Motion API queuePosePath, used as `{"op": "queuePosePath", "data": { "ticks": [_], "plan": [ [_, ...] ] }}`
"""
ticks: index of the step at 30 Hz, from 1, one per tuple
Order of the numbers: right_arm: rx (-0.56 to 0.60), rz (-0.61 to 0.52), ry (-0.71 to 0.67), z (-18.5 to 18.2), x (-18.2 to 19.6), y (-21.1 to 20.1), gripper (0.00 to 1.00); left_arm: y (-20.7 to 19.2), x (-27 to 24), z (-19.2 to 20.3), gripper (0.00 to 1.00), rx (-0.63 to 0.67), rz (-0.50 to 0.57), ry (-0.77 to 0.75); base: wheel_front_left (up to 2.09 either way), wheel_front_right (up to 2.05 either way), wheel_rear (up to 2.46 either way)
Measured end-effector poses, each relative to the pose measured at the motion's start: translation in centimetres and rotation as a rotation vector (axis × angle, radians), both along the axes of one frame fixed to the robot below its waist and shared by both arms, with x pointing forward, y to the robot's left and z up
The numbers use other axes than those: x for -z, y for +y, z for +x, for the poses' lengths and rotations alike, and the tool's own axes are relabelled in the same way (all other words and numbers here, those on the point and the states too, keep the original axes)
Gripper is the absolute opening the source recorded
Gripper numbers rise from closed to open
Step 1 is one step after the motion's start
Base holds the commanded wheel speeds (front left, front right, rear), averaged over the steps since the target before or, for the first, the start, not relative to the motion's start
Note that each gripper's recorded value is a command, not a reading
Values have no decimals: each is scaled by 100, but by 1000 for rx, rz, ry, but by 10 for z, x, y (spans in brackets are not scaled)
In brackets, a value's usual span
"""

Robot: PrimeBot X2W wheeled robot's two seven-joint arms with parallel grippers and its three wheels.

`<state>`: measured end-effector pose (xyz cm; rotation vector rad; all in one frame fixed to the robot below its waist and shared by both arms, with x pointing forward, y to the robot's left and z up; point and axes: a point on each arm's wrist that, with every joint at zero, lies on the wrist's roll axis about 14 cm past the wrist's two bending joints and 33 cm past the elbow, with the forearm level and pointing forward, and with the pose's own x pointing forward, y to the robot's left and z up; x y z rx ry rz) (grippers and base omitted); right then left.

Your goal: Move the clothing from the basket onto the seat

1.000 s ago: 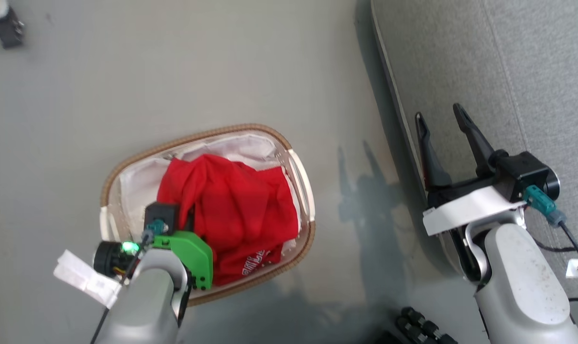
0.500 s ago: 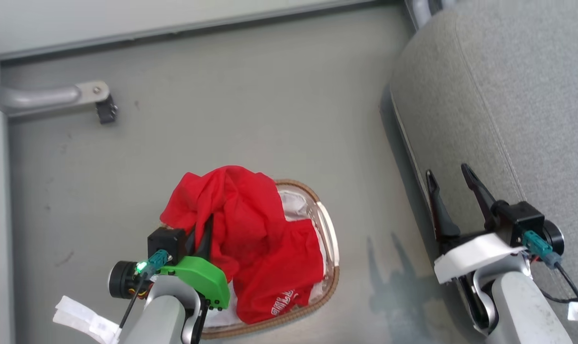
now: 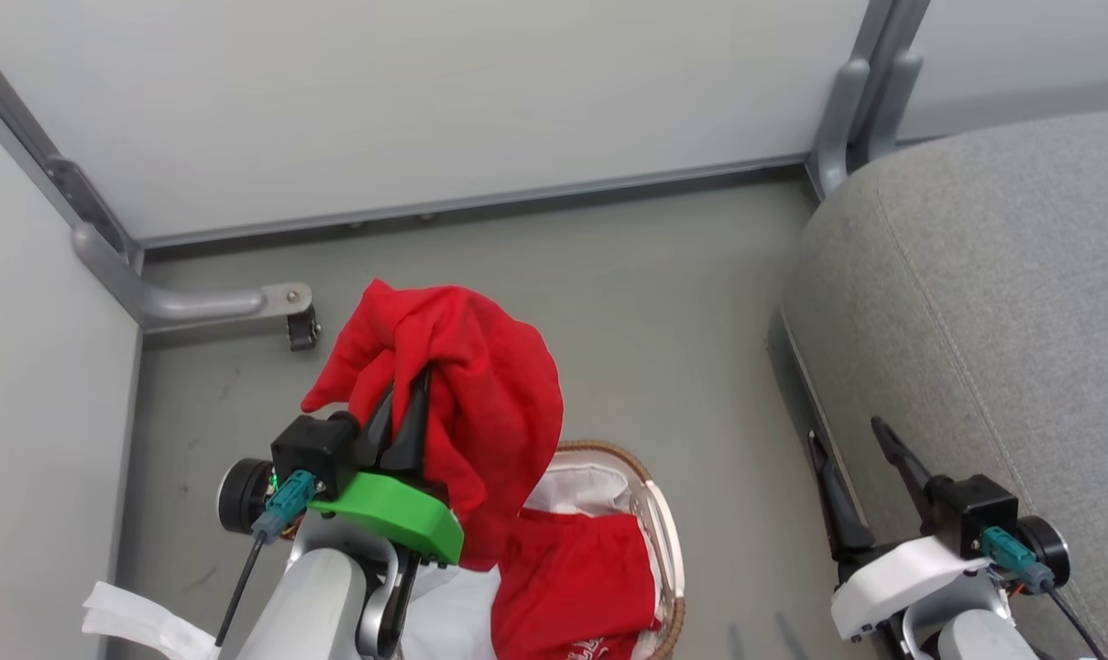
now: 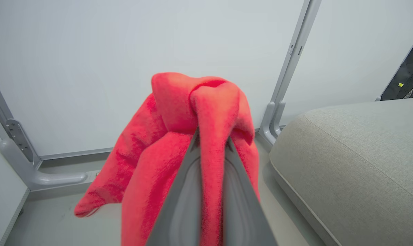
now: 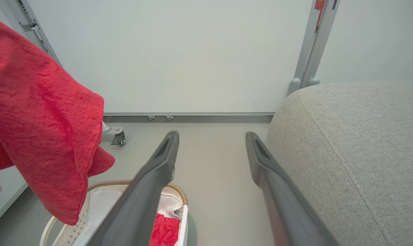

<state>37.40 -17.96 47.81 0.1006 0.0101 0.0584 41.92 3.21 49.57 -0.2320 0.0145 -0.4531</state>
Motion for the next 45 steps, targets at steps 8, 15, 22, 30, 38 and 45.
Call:
{"op": "queuePosePath", "data": {
  "ticks": [8, 15, 22, 30, 38, 45],
  "plan": [
    [-152, 3, -36, -11, -12, 49, 100, -9, -59, -11, 0, 31, -62, -151, 0, 0, 0],
    [-417, 12, -122, -12, -42, 130, 100, -24, -76, -18, 0, 80, -80, -191, 0, 0, 0],
    [-575, -35, -207, -1, -70, 176, 100, -40, -78, -27, 0, 134, -100, -184, 0, 0, 0],
    [-571, -126, -210, 21, -68, 181, 100, -53, -76, -42, 0, 181, -113, -163, 0, 0, 0],
    [-588, -51, -168, 22, -61, 190, 0, -53, -74, -49, 0, 187, -129, -146, 0, 0, 0],
    [-467, 12, -145, 27, -56, 154, 0, -55, -71, -43, 100, 180, -114, -147, 0, 0, 0]
  ]
}}
